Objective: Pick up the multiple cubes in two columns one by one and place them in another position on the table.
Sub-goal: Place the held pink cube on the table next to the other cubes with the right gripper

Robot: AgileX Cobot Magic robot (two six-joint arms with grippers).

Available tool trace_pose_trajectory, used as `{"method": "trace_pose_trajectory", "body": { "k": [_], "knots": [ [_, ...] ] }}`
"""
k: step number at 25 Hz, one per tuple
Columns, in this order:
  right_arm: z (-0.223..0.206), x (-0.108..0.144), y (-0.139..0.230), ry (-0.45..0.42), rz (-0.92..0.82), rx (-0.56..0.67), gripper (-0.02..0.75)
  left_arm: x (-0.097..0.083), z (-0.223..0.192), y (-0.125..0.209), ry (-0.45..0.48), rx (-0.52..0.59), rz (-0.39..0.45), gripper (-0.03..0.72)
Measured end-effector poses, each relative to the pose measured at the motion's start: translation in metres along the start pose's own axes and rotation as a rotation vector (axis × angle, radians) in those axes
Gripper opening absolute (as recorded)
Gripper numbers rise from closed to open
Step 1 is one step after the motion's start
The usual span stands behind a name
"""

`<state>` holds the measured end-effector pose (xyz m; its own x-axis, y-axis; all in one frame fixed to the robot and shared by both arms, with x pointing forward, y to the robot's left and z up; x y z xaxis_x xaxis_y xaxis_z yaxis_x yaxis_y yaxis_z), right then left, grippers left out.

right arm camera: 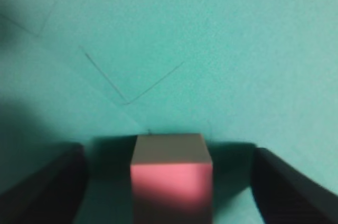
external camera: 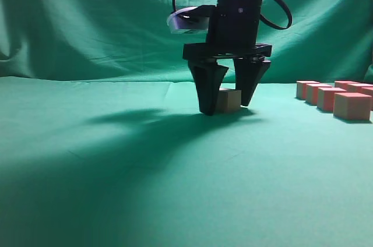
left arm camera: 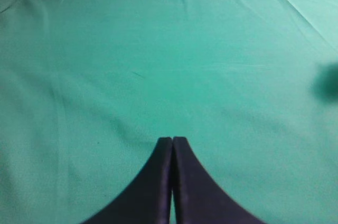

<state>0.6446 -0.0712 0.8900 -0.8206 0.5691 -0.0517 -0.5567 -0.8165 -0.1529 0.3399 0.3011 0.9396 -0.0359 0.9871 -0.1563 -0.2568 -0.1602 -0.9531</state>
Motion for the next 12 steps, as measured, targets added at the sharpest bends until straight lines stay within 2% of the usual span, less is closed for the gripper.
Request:
{"method": "trace_pose_trajectory", "body": {
  "k": [2,8,12],
  "knots": [
    [0.003,0.000,0.000,-0.007,-0.011,0.013,0.633,0.000,0.000,0.000,0.000,0.000,0.000,0.000],
    [0.041,-0.007,-0.017,0.004,-0.035,-0.013,0.621,0.000,0.000,0.000,0.000,0.000,0.000,0.000],
    [0.085,-0.014,-0.034,0.054,-0.066,-0.123,0.621,0.000,0.000,0.000,0.000,0.000,0.000,0.000]
  ]
}}
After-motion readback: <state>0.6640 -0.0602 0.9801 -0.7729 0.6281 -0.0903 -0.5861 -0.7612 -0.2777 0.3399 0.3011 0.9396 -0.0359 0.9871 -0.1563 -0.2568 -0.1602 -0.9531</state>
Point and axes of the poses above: a point on each arm's last joint axis where the gripper is mounted, z pointing back along that axis away from the gripper, x along the wrist's bending axis when the last joint is at zero, y = z × x, the point moved 5 cm from there along -z, pointing out along that axis toward the gripper, and after that the axes turned 11 degrees about z, right-handed, at the moved point
